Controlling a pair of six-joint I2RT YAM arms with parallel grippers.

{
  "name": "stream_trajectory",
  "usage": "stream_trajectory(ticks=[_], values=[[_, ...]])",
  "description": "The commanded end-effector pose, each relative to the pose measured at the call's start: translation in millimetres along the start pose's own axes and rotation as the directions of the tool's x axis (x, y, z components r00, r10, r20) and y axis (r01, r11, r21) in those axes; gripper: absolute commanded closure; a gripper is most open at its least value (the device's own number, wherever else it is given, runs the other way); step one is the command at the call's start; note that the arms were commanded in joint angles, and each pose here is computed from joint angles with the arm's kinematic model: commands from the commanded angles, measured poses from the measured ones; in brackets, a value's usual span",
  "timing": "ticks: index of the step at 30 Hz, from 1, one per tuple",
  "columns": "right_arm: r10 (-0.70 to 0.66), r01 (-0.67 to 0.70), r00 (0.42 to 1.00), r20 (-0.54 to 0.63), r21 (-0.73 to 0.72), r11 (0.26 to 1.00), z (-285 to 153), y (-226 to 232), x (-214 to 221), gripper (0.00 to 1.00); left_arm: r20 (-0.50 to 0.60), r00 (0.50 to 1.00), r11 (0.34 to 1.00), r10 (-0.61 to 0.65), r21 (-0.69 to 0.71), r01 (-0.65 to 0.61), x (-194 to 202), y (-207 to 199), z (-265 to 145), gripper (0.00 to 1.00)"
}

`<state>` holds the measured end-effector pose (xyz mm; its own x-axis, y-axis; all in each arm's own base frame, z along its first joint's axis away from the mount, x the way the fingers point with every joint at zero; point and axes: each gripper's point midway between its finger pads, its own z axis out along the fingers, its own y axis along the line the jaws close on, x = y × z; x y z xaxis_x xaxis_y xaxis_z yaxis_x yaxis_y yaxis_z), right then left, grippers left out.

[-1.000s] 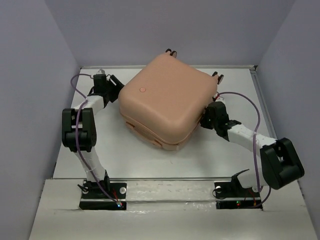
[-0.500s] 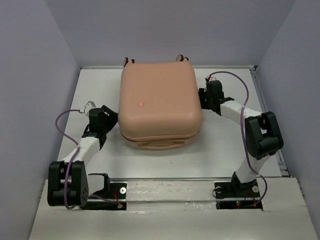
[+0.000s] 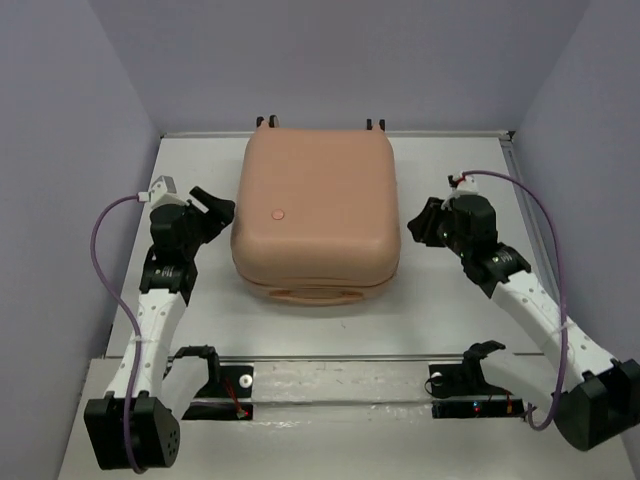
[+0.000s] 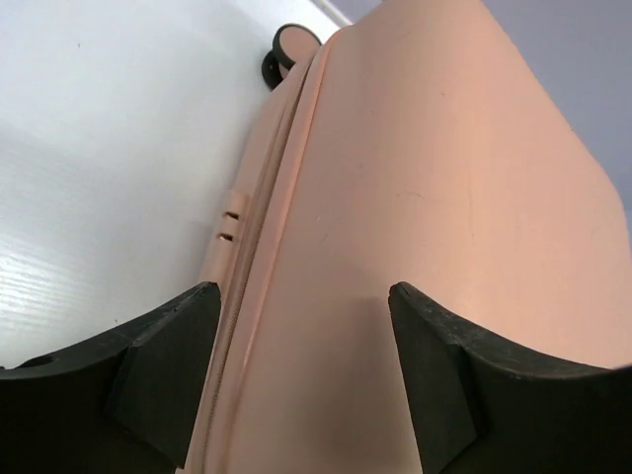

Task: Pack the luggage

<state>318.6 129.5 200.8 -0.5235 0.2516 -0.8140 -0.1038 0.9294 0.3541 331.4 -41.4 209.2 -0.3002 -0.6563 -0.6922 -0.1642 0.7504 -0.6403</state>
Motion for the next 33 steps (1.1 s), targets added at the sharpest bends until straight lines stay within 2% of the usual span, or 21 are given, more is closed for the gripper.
stream_trajectory(ticks=[1,2,3,4,5,7,8,9,11,14,18,20,23,25,29,33], values=[[0.029,-0.041,0.996,-0.088,-0.135,0.99,-14.4,18.8,33.4,0.6,-0.024,0.999,0.999,0.025,0.048,-0.024,-0.9,-3.9,-8.9,0.21],[0.023,-0.038,0.995,-0.095,-0.152,0.988,-15.6,22.4,32.9,0.61,-0.034,0.999,0.999,0.02,0.031,-0.019,4.8,4.3,-8.3,0.22],[0.019,-0.036,0.994,-0.105,-0.169,0.985,-19.5,26.8,30.7,0.66,-0.034,0.999,1.0,0.017,0.022,-0.017,5.2,8.3,-8.0,0.23],[0.011,-0.03,0.995,-0.095,-0.199,0.979,-26.9,32.4,26.6,0.84,-0.024,1.0,1.0,0.019,0.017,-0.018,2.9,10.8,-9.3,0.23],[-0.001,-0.028,0.992,-0.123,-0.231,0.972,-35.3,36.6,32.9,0.88,-0.028,1.0,1.0,0.012,-0.016,-0.012,2.4,21.1,-12.1,0.25],[-0.007,-0.029,0.992,-0.128,-0.274,0.961,-49.9,39.8,40.4,0.9,-0.006,1.0,1.0,0.026,-0.005,-0.026,-4.3,20.0,-18.7,0.32],[-0.012,-0.019,0.996,-0.094,-0.322,0.947,-65.7,45.3,38.5,0.91,0.013,0.999,0.999,0.044,0.014,-0.044,-8.6,15.1,-25.4,0.36],[-0.008,-0.033,0.993,-0.117,-0.346,0.938,-73.5,46.8,47.9,0.91,0.011,0.999,0.998,0.053,0.023,-0.053,-7.4,13.5,-29.4,0.45],[-0.006,-0.039,0.992,-0.128,-0.348,0.937,-82.2,40.2,63.6,0.84,-0.004,0.997,0.995,0.073,0.068,-0.073,-0.4,7.7,-38.3,0.49],[0.011,-0.066,0.988,-0.156,-0.353,0.933,-85.7,36.2,80.3,0.58,-0.109,0.993,0.996,0.05,0.082,-0.042,35.9,17.3,-45.9,0.55],[0.062,-0.138,0.981,-0.186,-0.432,0.891,-86.4,48.3,92.9,0.62,-0.151,0.988,0.996,-0.017,0.086,0.03,42.9,9.0,-65.2,0.57],[0.074,-0.157,0.974,-0.213,-0.404,0.901,-77.1,39.3,109.8,0.63,-0.133,0.991,0.997,-0.029,0.07,0.039,38.8,7.2,-77.2,0.57],[0.07,-0.148,0.979,-0.19,-0.437,0.887,-68.0,40.0,116.0,0.62,-0.053,0.999,0.997,-0.014,0.081,0.018,25.8,1.9,-95.3,0.56],[0.063,-0.129,0.986,-0.157,-0.459,0.879,-57.2,39.7,118.6,0.59,-0.04,0.999,0.995,-0.012,0.101,0.016,21.5,-4.9,-102.3,0.54],[0.037,-0.073,0.996,-0.081,-0.502,0.862,-43.0,42.7,114.6,0.52,-0.081,0.997,0.999,0.008,0.04,-0.005,29.6,10.7,-89.3,0.53],[-0.003,0.008,1.0,0.011,-0.532,0.847,-37.1,44.7,106.8,0.51,-0.155,0.987,0.999,-0.031,0.029,0.036,51.5,23.1,-70.2,0.53]])
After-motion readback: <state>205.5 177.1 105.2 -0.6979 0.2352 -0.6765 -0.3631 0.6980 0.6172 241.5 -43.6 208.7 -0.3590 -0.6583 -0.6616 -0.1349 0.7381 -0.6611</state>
